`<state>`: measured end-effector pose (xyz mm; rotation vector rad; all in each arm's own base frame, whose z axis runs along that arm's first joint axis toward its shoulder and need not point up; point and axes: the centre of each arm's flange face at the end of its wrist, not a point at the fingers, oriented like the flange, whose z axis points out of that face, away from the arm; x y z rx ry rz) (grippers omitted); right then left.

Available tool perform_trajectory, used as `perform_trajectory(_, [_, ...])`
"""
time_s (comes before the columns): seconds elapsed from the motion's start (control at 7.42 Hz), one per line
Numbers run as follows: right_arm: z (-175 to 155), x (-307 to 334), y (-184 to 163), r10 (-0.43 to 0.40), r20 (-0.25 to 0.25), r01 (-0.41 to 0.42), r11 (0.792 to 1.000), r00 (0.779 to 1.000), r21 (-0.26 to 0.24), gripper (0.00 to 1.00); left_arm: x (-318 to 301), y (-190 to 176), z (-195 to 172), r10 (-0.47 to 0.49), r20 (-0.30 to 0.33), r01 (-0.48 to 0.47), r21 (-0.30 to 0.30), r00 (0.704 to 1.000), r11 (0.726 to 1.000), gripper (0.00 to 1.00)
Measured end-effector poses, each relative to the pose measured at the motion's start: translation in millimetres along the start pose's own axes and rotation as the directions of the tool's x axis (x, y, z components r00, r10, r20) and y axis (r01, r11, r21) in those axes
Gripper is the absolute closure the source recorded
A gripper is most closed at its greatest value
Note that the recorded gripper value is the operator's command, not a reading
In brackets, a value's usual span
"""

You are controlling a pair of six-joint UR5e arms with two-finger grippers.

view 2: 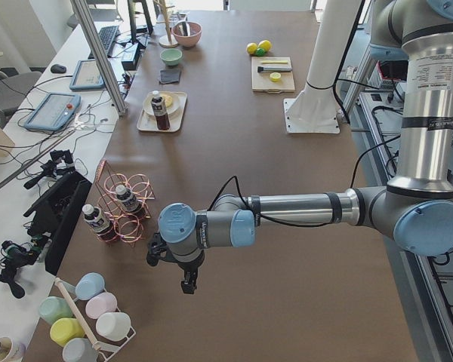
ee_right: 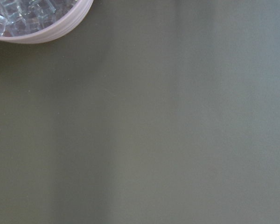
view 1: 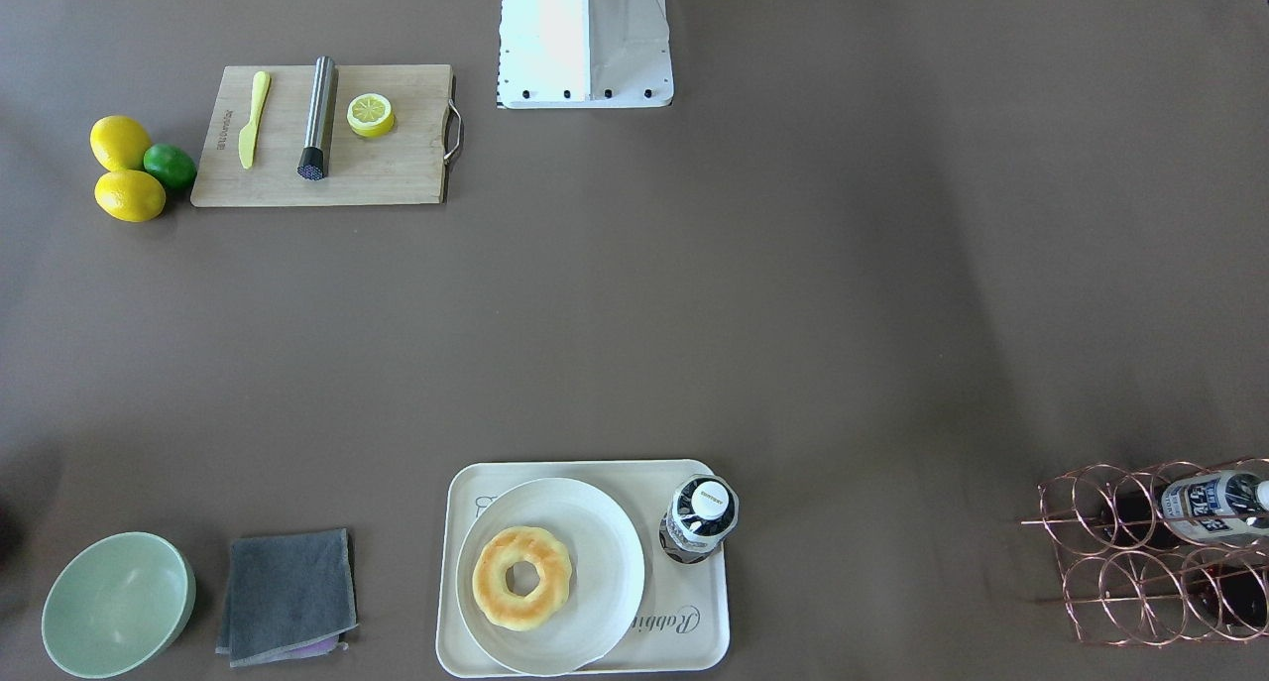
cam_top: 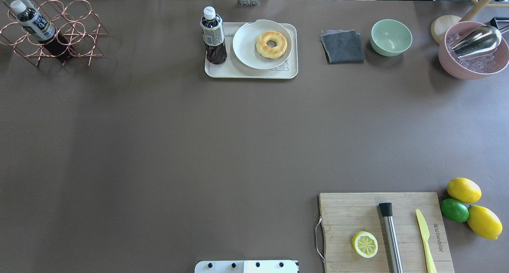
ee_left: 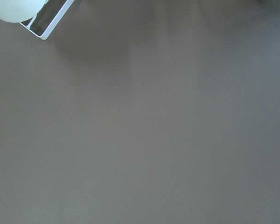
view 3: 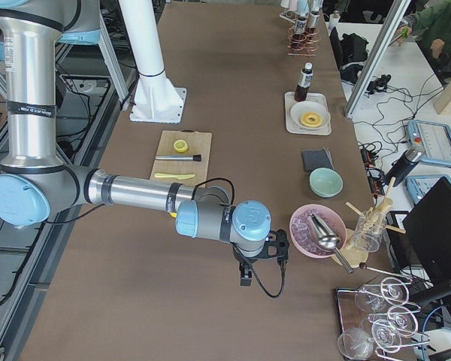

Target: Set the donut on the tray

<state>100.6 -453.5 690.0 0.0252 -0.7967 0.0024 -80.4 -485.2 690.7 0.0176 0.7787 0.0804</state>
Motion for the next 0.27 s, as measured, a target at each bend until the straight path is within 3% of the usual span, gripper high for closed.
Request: perform_trajectory(0.27, [-0.2,-0.3,0.4,0.0,0.0,0.0,1.0,1.0,0.0,0.0,0.0,1.2,0.2,-0.001,-0.001,0.001,0.0,1.0,1.0,0.01])
